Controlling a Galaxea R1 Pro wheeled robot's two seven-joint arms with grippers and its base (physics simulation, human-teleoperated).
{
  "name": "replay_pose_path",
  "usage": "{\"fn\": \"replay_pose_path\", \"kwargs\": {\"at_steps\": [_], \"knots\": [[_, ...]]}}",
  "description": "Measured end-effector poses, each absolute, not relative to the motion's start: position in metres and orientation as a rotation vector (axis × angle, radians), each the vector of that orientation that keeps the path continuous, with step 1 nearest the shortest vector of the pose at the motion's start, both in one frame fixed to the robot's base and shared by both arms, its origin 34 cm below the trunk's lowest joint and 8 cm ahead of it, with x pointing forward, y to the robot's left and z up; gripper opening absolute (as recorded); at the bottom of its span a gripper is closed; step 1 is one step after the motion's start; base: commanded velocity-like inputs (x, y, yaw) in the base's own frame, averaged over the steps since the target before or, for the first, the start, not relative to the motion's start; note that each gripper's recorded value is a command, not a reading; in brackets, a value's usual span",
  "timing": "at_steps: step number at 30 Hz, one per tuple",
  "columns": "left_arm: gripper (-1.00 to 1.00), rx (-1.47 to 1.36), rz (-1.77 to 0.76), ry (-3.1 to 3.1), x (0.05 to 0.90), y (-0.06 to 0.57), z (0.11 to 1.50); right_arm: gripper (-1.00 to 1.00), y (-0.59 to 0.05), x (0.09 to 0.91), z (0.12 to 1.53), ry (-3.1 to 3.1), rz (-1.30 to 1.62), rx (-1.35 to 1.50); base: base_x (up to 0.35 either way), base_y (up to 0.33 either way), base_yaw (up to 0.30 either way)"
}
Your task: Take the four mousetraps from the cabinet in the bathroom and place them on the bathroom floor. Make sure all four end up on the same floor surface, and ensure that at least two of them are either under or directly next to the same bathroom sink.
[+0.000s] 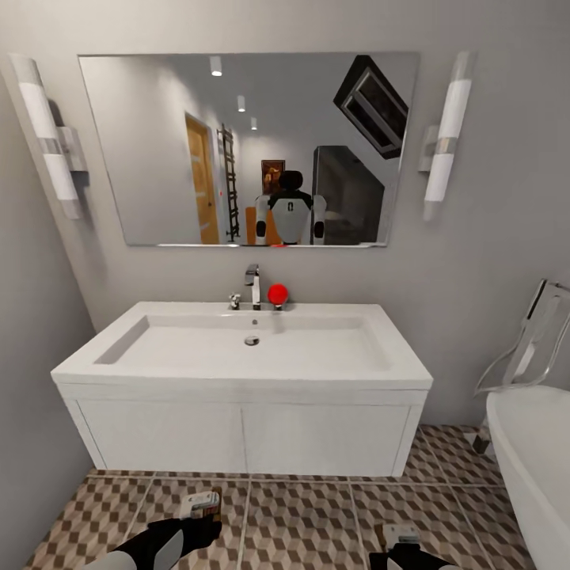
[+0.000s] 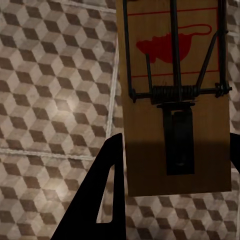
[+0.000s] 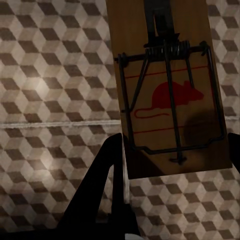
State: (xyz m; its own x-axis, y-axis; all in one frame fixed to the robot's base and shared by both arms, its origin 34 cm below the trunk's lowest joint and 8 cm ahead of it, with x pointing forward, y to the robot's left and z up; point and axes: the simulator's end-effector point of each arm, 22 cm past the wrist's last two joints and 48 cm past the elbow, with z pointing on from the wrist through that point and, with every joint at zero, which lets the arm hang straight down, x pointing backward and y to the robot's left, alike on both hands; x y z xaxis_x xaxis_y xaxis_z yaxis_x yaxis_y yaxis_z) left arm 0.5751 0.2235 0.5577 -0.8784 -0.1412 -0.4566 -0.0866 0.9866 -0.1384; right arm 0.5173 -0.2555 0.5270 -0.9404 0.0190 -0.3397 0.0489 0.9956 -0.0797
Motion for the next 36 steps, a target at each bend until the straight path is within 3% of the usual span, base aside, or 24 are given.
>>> {"fn": "replay_pose_path", "kwargs": {"at_steps": [36], "knots": [[-1.00, -0.173, -0.159, 2.701, 0.552, 0.221, 0.519, -1.00, -0.255, 0.516, 0.501, 2.792, -0.124, 0.045, 0.002, 0.000, 0.000]]}}
